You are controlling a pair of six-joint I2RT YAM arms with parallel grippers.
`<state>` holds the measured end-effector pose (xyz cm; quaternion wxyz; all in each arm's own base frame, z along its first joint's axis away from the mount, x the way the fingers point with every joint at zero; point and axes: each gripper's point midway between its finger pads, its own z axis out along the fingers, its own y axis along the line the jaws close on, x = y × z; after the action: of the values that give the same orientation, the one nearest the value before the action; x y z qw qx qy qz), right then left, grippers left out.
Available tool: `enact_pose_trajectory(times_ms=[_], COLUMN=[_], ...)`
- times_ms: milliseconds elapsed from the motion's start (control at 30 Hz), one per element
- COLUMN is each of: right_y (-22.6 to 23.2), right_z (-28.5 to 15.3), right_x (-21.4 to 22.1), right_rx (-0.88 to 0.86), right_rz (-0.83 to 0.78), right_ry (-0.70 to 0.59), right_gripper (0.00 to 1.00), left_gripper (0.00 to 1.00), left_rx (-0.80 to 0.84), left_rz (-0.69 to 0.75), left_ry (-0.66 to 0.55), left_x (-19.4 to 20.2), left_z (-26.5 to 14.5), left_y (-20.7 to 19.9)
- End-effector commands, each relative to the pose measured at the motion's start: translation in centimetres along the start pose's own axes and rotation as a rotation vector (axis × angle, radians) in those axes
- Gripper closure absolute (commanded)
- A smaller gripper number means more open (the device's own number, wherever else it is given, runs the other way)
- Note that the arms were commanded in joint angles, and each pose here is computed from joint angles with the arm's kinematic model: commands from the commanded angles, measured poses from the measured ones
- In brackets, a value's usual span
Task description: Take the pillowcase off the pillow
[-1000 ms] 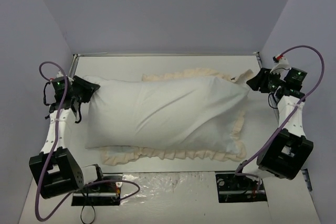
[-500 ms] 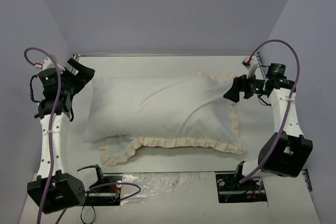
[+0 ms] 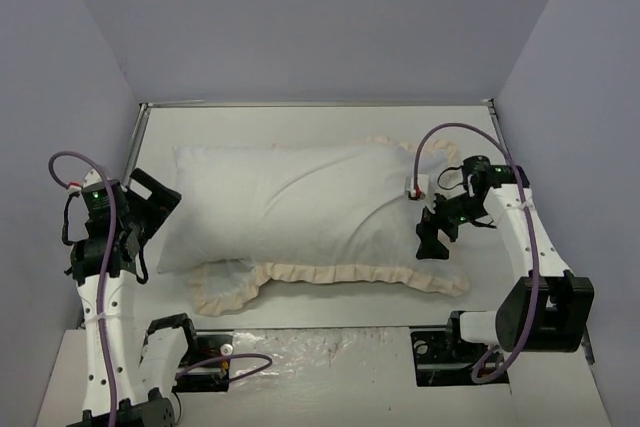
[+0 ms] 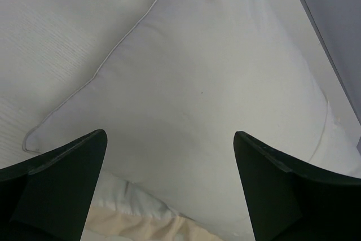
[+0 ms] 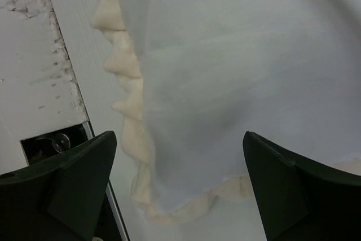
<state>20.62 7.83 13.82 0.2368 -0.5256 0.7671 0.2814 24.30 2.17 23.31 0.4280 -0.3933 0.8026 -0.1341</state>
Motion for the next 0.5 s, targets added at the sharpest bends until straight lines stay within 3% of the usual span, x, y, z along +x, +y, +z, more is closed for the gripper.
enact_pose_trajectory(times_ms=[0,167,267,467], right_y=[0.4,-4.5,-8.9,-15.5], right_z=[1.7,4.1,3.7,1.1], right_x=[0.7,-0.1,-2.1,-7.8], right_rx=[0.036,0.293,0.443,0.611], right_rz=[-0.032,0.085,0.159,0.165], right_ry=[0.111,0.137,0.088,-0.064], right_gripper=[0.12,0.28,0.46,0.52], left_gripper=[0.06,0.06,0.06,0.06], left_rx=[-0.04,0.091,0.112,0.089], left_rz=[-0.06,-0.023,0.004,-0.022], left_ry=[0.046,0.048,0.058,0.11], left_x=[1.5,1.3,1.4,2.8], left_z=[-0.5,-1.2,-1.8,-2.6], left_y=[0.9,-1.4,-1.9,-1.2])
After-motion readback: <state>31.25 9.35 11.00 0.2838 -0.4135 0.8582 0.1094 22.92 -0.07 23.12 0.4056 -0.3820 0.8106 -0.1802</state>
